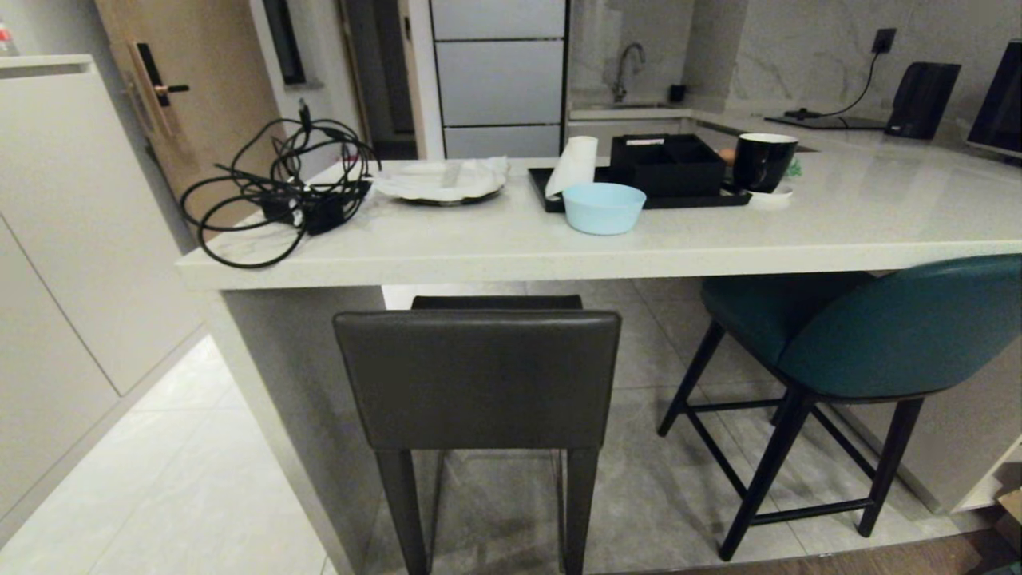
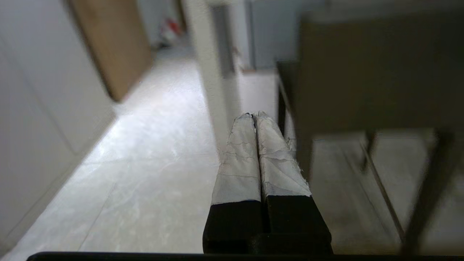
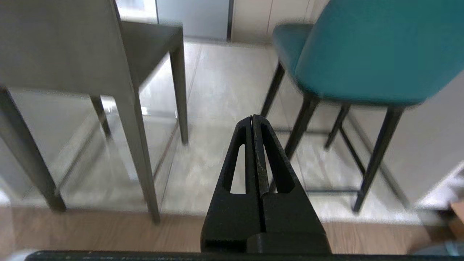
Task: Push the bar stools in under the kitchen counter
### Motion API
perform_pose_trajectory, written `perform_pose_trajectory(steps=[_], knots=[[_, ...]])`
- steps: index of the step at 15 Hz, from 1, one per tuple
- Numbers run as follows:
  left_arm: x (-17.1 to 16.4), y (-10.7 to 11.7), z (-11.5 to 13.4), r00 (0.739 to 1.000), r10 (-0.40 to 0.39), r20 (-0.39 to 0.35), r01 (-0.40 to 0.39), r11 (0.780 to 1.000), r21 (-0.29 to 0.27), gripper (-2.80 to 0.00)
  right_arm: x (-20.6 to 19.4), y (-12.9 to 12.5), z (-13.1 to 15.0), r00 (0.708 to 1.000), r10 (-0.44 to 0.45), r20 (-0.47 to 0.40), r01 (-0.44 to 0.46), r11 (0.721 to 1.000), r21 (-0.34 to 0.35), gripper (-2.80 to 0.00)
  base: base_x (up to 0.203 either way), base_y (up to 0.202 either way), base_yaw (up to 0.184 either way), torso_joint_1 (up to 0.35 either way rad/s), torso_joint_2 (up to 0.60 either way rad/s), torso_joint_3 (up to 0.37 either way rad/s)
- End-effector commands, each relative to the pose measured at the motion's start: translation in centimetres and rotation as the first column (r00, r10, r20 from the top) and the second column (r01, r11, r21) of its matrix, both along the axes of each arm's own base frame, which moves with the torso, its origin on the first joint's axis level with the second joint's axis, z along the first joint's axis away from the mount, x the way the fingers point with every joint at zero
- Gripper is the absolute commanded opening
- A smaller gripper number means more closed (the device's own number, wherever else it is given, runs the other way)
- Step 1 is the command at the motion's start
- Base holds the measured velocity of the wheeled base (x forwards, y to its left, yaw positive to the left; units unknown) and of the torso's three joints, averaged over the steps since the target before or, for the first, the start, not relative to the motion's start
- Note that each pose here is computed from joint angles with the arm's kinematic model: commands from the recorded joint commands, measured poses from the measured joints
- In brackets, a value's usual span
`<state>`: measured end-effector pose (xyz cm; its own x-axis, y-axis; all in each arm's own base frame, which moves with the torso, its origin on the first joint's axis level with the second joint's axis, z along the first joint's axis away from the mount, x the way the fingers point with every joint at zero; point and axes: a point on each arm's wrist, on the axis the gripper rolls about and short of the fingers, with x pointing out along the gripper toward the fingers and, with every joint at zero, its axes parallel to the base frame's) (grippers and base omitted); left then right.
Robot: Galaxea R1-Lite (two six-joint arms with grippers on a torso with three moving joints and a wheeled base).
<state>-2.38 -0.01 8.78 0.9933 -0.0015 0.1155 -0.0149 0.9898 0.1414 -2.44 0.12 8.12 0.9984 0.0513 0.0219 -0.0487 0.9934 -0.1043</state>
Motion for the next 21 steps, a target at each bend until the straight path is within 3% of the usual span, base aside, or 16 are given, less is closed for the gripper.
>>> perform_pose_trajectory(steps=[1, 6, 8, 16, 21], knots=[[0.23, -0.10, -1.37, 0.994, -0.040, -0.098, 0.043, 0.999, 0.031, -2.80, 0.16, 0.00, -0.65, 1.000, 0.001, -0.030, -0.001, 1.000, 0.000, -2.80, 0.000, 0.000, 0.000, 0.000, 0.00, 0.000], [0.23, -0.10, -1.34, 0.995, -0.041, -0.094, 0.044, 0.999, 0.026, -2.80, 0.16, -0.10, -0.61, 0.999, -0.044, -0.028, 0.045, 0.997, 0.058, -2.80, 0.000, 0.000, 0.000, 0.000, 0.00, 0.000], [0.23, -0.09, -1.34, 0.995, -0.040, -0.095, 0.037, 0.999, -0.037, -2.80, 0.16, -0.10, -0.61, 0.999, -0.044, -0.028, 0.045, 0.997, 0.057, -2.80, 0.000, 0.000, 0.000, 0.000, 0.00, 0.000], [0.23, -0.08, -1.35, 0.995, -0.039, -0.096, 0.036, 0.998, -0.042, -2.80, 0.16, -0.09, -0.62, 0.999, -0.038, -0.028, 0.039, 0.999, 0.036, -2.80, 0.000, 0.000, 0.000, 0.000, 0.00, 0.000], [0.23, -0.07, -1.33, 0.995, -0.034, -0.094, 0.030, 0.998, -0.047, -2.80, 0.16, -0.11, -0.61, 0.999, -0.047, -0.028, 0.048, 0.997, 0.060, -2.80, 0.000, 0.000, 0.000, 0.000, 0.00, 0.000]])
